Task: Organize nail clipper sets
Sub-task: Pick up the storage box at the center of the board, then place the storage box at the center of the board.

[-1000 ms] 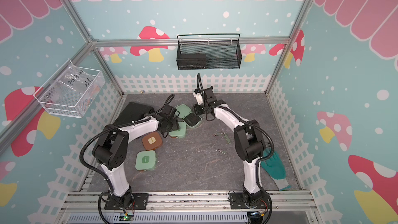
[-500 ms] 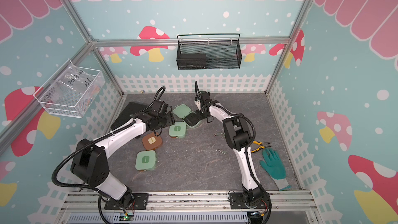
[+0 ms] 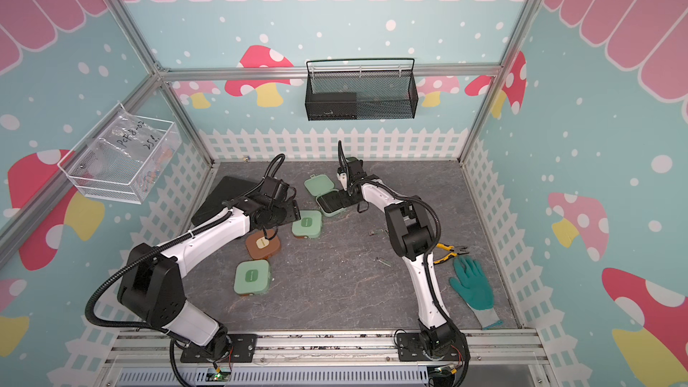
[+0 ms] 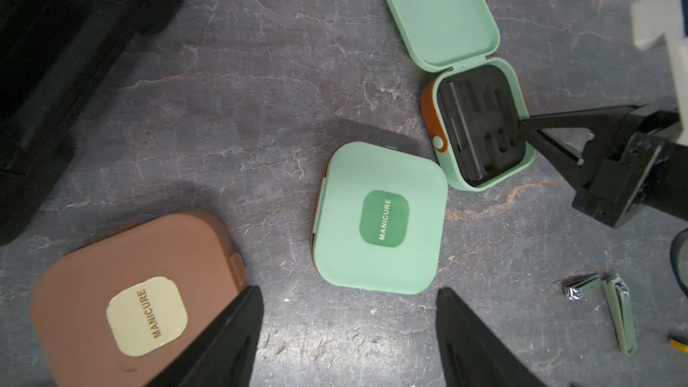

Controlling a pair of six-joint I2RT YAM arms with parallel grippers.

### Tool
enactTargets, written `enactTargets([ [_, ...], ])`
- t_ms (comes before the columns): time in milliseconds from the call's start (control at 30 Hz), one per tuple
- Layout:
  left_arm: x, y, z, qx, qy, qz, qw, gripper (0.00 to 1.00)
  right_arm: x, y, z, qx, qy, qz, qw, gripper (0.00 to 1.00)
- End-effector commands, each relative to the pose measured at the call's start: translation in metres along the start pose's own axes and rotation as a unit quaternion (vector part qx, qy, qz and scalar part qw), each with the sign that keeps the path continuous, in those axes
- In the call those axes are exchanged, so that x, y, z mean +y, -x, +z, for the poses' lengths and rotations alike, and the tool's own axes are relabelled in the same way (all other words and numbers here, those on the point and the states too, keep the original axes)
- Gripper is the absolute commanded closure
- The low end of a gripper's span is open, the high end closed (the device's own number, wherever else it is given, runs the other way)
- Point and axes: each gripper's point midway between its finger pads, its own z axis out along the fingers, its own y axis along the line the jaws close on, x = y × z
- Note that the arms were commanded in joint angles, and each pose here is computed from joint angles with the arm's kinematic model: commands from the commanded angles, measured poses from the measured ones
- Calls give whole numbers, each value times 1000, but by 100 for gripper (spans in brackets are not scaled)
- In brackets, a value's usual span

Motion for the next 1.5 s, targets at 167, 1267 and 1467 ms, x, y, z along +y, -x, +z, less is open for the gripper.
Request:
enactTargets([
  [167,-2,-4,-21,4,-25,-3,1000,25,7,-37,-35,13,5,22,1000,100],
  [1267,8,-25,-67,12,-48,-4,999,27,152,-150,-120,-38,108,-89,989,100],
  [1467,10,-28,-65,16,-44,-4,999,27,155,-171,-98,-3,88,-97,991,100],
])
